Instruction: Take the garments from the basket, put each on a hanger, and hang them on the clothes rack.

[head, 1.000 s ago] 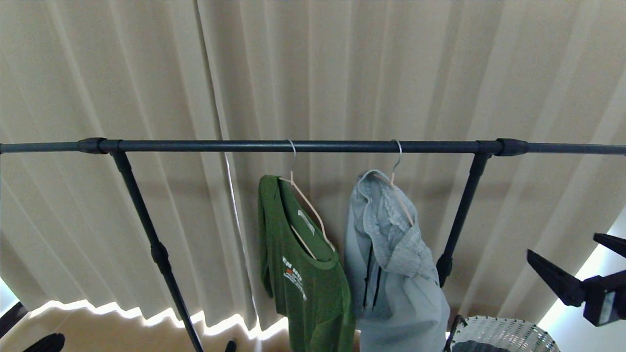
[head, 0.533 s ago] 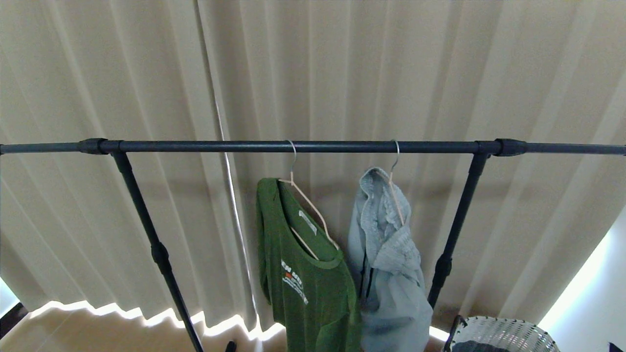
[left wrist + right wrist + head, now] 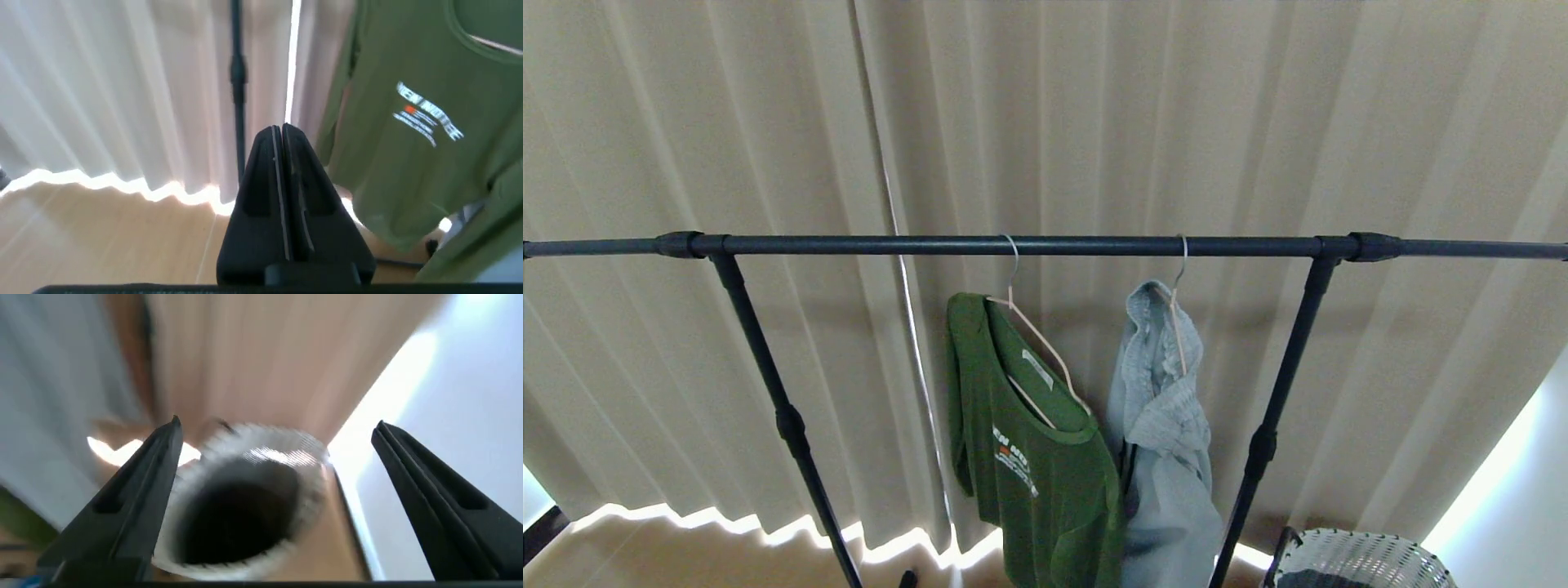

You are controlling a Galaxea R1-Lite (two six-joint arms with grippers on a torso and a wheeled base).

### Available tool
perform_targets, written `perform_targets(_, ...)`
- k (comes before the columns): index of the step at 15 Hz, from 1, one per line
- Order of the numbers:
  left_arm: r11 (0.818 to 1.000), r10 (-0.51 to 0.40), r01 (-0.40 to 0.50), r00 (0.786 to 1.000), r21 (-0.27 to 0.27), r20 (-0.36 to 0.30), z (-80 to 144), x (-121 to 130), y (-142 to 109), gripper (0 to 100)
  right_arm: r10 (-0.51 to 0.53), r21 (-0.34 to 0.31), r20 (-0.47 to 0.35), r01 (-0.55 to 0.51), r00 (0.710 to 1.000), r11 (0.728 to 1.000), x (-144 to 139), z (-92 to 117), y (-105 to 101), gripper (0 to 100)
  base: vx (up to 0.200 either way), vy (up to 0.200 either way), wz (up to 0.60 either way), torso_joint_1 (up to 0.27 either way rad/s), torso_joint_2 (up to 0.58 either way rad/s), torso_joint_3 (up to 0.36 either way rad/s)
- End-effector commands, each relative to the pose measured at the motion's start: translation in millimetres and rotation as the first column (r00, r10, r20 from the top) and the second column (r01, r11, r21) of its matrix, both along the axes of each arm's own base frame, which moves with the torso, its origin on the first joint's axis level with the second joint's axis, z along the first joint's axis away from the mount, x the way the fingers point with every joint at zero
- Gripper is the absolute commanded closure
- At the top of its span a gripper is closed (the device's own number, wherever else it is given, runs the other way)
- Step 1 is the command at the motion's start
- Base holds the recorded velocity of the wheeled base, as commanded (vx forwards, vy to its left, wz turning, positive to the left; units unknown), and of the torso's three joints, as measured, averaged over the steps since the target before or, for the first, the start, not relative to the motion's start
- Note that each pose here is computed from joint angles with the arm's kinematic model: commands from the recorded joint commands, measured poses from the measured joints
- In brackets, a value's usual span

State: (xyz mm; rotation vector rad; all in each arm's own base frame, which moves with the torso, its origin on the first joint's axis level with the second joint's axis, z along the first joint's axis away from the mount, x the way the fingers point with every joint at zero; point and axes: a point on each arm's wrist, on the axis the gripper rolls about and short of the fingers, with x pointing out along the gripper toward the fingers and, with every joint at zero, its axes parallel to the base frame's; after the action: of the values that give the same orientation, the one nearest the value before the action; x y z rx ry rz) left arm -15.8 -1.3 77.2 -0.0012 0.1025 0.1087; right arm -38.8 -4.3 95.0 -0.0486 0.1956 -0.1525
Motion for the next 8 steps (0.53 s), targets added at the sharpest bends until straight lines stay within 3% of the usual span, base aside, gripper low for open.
perform_targets(1, 1.000, -0.013, 0.013, 1.000, 0.021, -0.007, 0.0, 0.2, -0.2, 100, 0.065, 0.021, 0.073, -0.067, 0.995, 0.998, 3.7, -9.7, 1.9, 0, 0.000, 0.000, 0.00, 0.000, 0.00, 0.000)
perform_targets(2, 0.998, -0.035, 0.036, 0.999, 0.043, -0.011, -0.1, 0.3, -0.7, 100, 0.090, 0.024, 0.089, -0.093, 0.992, 0.995, 7.5, -14.2, 2.5, 0, 0.000, 0.000, 0.00, 0.000, 0.00, 0.000)
perform_targets(3, 0.990, -0.128, 0.129, 0.992, 0.051, -0.012, -0.1, 0.3, -2.7, 100, 0.110, 0.017, 0.134, -0.114, 0.985, 0.993, 11.7, -16.8, 3.0, 0, 0.000, 0.000, 0.00, 0.000, 0.00, 0.000)
perform_targets(5, 0.981, -0.185, 0.185, 0.983, 0.059, -0.002, 0.2, -0.7, -2.0, 100, 0.122, 0.018, 0.132, -0.126, 0.984, 0.992, 11.8, -16.7, 3.3, 0, 0.000, 0.000, 0.00, 0.000, 0.00, 0.000)
perform_targets(6, 0.967, -0.248, 0.247, 0.969, 0.063, 0.013, -0.5, -2.1, -0.9, 100, 0.127, 0.017, 0.130, -0.130, 0.983, 0.991, 11.9, -17.1, 3.4, 0, 0.000, 0.000, 0.00, 0.000, 0.00, 0.000)
perform_targets(8, 0.964, -0.257, 0.255, 0.966, 0.070, 0.026, -0.8, -3.1, -0.9, 100, 0.157, 0.019, 0.131, -0.161, 0.979, 0.987, 11.9, -17.1, 4.1, 0, 0.000, 0.000, 0.00, 0.000, 0.00, 0.000)
